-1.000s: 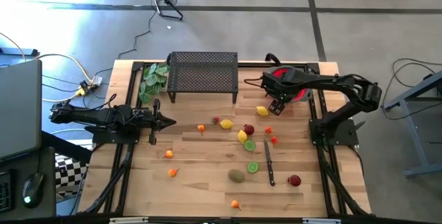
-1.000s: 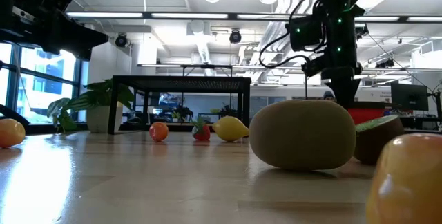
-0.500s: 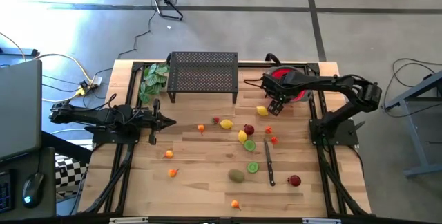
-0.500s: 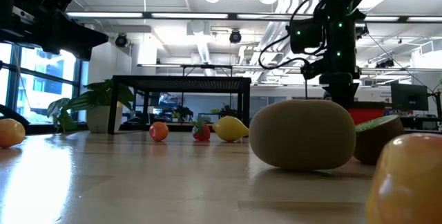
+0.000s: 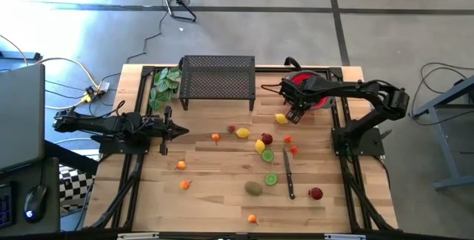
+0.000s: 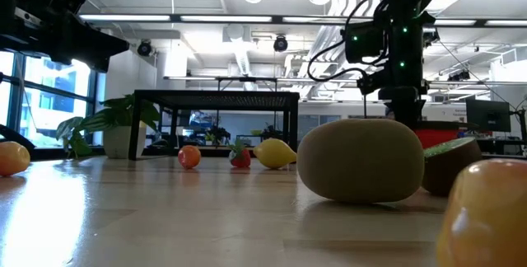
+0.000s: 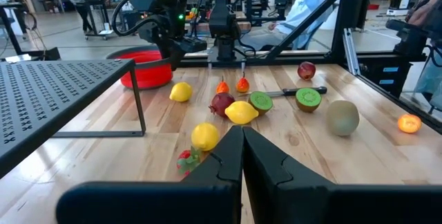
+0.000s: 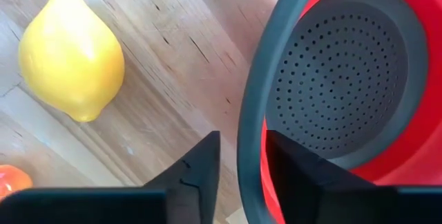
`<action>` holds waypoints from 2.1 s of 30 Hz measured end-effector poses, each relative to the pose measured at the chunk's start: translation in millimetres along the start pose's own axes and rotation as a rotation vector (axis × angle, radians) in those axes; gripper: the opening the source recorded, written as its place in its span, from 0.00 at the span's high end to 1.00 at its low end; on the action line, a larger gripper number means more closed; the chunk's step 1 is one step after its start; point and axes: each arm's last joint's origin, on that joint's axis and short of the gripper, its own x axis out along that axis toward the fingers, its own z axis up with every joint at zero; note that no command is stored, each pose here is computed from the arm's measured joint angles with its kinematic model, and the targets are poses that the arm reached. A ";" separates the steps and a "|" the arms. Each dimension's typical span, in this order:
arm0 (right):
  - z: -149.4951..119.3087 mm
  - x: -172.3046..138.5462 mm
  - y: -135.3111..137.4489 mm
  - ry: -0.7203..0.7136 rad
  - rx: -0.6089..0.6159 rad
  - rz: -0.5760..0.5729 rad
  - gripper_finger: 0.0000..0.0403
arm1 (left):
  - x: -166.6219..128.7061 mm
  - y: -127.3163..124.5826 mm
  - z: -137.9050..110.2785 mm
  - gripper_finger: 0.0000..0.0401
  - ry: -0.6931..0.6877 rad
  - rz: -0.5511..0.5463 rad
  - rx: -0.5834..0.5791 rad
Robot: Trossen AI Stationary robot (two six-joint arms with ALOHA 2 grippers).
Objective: Pick & Place Fruit
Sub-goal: Put the red strainer bowl on the shelf
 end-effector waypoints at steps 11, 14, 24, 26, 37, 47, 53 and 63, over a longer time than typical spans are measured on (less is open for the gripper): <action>1.7 0.0 0.2 -0.018 0.002 -0.002 0.93 | 0.0 0.0 0.0 0.99 0.000 -0.001 0.000; 3.0 -0.2 0.2 -0.032 0.004 -0.005 0.95 | 0.0 0.0 0.1 0.99 0.000 0.000 0.000; 5.2 -0.3 0.7 -0.054 0.027 0.007 0.95 | 0.0 -0.1 0.0 0.99 0.001 -0.005 0.000; 5.3 -0.3 0.7 -0.055 0.031 0.005 0.96 | 0.0 -0.1 -0.1 0.99 0.001 -0.005 0.000; 5.0 -0.3 0.7 -0.052 0.033 0.007 0.96 | 0.0 -0.1 0.0 0.99 0.001 -0.003 0.000; 4.6 -0.2 0.7 -0.047 0.032 0.007 0.96 | 0.0 0.0 0.1 0.99 0.000 0.001 0.000; 4.6 -0.2 0.7 -0.047 0.033 0.007 0.96 | 0.0 0.0 0.0 0.99 0.000 0.001 0.000; 4.6 -0.2 0.6 -0.047 0.037 0.005 0.96 | 0.0 0.0 -0.1 0.99 0.001 0.001 0.000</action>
